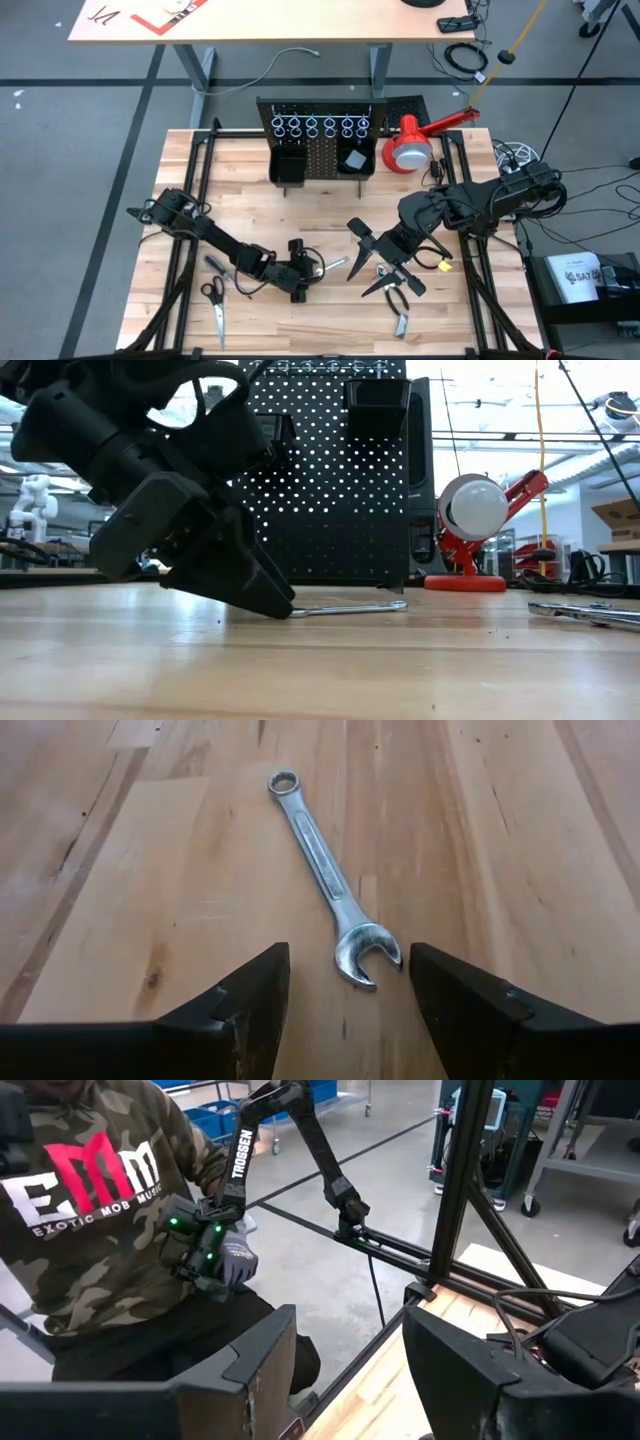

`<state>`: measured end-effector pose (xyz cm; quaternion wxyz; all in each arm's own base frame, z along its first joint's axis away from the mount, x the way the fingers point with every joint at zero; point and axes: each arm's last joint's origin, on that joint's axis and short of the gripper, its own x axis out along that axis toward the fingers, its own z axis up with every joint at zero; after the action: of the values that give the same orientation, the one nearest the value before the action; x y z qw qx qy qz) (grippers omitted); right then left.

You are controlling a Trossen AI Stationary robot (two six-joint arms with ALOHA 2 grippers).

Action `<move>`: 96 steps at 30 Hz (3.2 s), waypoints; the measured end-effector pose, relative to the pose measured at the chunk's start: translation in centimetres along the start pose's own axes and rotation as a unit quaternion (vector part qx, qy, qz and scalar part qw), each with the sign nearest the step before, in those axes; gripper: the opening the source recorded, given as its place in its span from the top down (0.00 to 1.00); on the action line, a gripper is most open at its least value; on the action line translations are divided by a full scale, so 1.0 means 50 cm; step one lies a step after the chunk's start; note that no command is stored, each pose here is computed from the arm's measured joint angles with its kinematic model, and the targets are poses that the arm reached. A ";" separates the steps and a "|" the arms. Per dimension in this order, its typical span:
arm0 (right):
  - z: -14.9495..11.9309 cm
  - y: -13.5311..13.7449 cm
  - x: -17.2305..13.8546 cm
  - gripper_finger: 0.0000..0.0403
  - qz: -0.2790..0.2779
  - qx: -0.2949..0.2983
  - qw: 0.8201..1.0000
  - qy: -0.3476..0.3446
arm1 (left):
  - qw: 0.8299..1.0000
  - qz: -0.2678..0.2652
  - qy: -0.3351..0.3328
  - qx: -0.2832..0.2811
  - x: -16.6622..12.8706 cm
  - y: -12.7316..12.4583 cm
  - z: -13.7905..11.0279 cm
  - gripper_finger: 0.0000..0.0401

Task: Hang tools onto peg board
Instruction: Hang the wrench on the pegboard

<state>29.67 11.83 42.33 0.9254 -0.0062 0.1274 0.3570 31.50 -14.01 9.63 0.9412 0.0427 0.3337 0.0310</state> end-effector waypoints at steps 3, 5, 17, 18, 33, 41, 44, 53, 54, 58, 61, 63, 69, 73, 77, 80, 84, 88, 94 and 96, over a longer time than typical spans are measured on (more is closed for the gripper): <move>0.000 0.000 0.000 0.55 0.000 0.000 1.000 0.000 | 1.000 0.001 0.003 0.002 0.000 0.000 -0.001 0.46; -0.001 0.000 0.000 0.55 0.000 0.001 1.000 0.003 | 1.000 0.001 0.005 0.010 0.000 0.001 -0.001 0.46; -0.007 0.000 0.000 0.55 0.000 0.007 1.000 0.016 | 1.000 -0.004 0.012 0.021 -0.008 -0.003 -0.001 0.64; -0.006 0.000 0.000 0.55 0.000 0.006 1.000 0.016 | 1.000 -0.005 0.012 0.021 -0.008 -0.003 -0.001 0.68; -0.008 0.000 0.000 0.55 -0.001 -0.002 1.000 0.019 | 1.000 -0.012 0.024 -0.007 0.002 0.018 0.001 0.93; -0.017 0.000 0.002 0.55 -0.021 0.016 0.999 0.043 | 0.999 -0.028 0.035 -0.010 0.009 0.023 -0.002 0.93; -0.038 0.000 0.009 0.55 -0.039 0.036 0.995 0.089 | 0.999 -0.030 0.038 -0.009 0.009 0.022 -0.003 0.95; -0.111 -0.003 0.080 0.60 -0.103 0.100 0.969 0.200 | 0.998 -0.033 0.050 -0.018 0.009 0.022 -0.008 0.97; -0.122 -0.004 0.091 0.63 -0.110 0.108 0.964 0.216 | 0.998 -0.033 0.051 -0.018 0.009 0.023 -0.008 0.97; -0.173 -0.008 0.137 0.72 -0.139 0.150 0.940 0.273 | 0.998 -0.033 0.052 -0.018 0.010 0.023 -0.009 0.96; -0.210 -0.010 0.172 0.77 -0.147 0.180 0.924 0.303 | 0.998 -0.033 0.052 -0.021 0.010 0.023 -0.010 0.96; -0.231 -0.010 0.194 0.79 -0.152 0.197 0.915 0.317 | 0.998 -0.033 0.053 -0.027 0.010 0.023 -0.010 0.96; -0.293 -0.018 0.241 0.75 -0.218 0.234 0.880 0.351 | 0.998 -0.033 0.053 -0.029 0.010 0.022 -0.011 0.96; -0.338 -0.024 0.270 0.68 -0.236 0.249 0.861 0.375 | 0.998 -0.033 0.054 -0.029 0.010 0.022 -0.011 0.96; -0.394 -0.033 0.297 0.62 -0.264 0.270 0.830 0.410 | 0.998 -0.033 0.054 -0.029 0.010 0.022 -0.011 0.96; -0.432 -0.039 0.314 0.61 -0.276 0.285 0.812 0.427 | 0.998 -0.033 0.054 -0.029 0.010 0.023 -0.011 0.96; -0.458 -0.043 0.325 0.61 -0.287 0.300 0.797 0.438 | 0.998 -0.033 0.054 -0.029 0.010 0.023 -0.011 0.96; -0.470 -0.054 0.324 0.62 -0.309 0.308 0.785 0.440 | 0.998 -0.033 0.054 -0.028 0.010 0.022 -0.011 0.96; -0.473 -0.078 0.310 0.62 -0.347 0.310 0.766 0.443 | 0.998 -0.033 0.054 -0.028 0.010 0.022 -0.011 0.96; -0.475 -0.083 0.305 0.62 -0.351 0.311 0.760 0.450 | 0.998 -0.033 0.054 -0.028 0.010 0.022 -0.011 0.96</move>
<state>37.77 16.35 15.37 0.7730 0.0775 0.6223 -0.0959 31.50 -12.82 9.00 0.9233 0.0036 0.3839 0.0113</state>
